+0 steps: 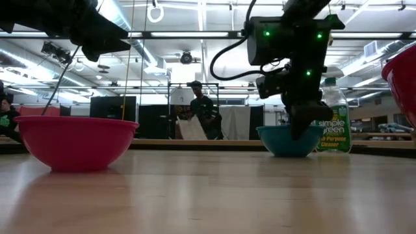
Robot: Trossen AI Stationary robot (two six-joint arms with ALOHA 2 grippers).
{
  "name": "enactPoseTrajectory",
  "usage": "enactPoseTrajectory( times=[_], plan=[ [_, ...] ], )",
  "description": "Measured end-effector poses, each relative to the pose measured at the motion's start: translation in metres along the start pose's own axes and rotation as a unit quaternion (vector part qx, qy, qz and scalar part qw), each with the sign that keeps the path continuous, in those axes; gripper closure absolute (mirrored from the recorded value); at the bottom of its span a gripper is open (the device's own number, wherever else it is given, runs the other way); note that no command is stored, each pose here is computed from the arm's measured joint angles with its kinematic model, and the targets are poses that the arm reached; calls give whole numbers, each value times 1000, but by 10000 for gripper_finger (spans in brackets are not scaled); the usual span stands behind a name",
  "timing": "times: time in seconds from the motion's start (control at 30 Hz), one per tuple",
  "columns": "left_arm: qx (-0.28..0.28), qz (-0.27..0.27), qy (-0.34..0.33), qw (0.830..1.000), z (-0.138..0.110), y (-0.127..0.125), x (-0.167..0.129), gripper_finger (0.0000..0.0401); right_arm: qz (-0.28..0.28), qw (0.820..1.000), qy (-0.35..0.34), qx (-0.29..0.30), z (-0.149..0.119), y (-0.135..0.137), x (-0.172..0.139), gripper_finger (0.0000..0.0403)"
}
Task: Nest bowls inside each other
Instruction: Stack the blue bowl on top of the green bowl
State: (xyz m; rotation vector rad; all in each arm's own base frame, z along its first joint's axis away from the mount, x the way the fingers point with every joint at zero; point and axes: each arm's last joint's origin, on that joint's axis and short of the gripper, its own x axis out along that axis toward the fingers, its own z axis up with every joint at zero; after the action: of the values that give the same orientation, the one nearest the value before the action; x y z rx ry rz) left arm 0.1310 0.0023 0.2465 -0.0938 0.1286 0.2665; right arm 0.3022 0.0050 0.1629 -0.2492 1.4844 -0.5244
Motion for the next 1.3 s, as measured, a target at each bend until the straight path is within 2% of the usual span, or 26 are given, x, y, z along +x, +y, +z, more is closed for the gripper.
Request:
enactPoseTrajectory(
  times=[0.1,0.13,0.23,0.43,0.53,0.6,0.7,0.9,1.3],
  plan=[
    [0,0,0,1000,0,0,0,170,14,1000,5,-6,-1,3,-1,377],
    [0,0,0,1000,0,0,0,170,22,1000,12,-11,-2,4,-4,382],
    [0,0,0,1000,0,0,0,170,28,999,34,4,-2,4,-19,379],
    [2,1,0,1000,0,0,0,170,13,994,54,94,5,-4,-80,366],
    [2,1,0,1000,0,0,0,170,36,980,86,177,5,-13,-113,377],
    [2,1,0,1000,0,0,0,170,69,963,96,243,7,-17,-130,380],
    [-2,1,0,1000,0,0,0,170,135,944,100,285,11,-14,-151,379],
    [-6,1,5,1000,-1,0,0,170,201,922,147,295,0,12,-173,375],
    [-9,1,8,1000,-1,0,0,170,239,926,181,231,-57,82,-217,371]
  ],
)
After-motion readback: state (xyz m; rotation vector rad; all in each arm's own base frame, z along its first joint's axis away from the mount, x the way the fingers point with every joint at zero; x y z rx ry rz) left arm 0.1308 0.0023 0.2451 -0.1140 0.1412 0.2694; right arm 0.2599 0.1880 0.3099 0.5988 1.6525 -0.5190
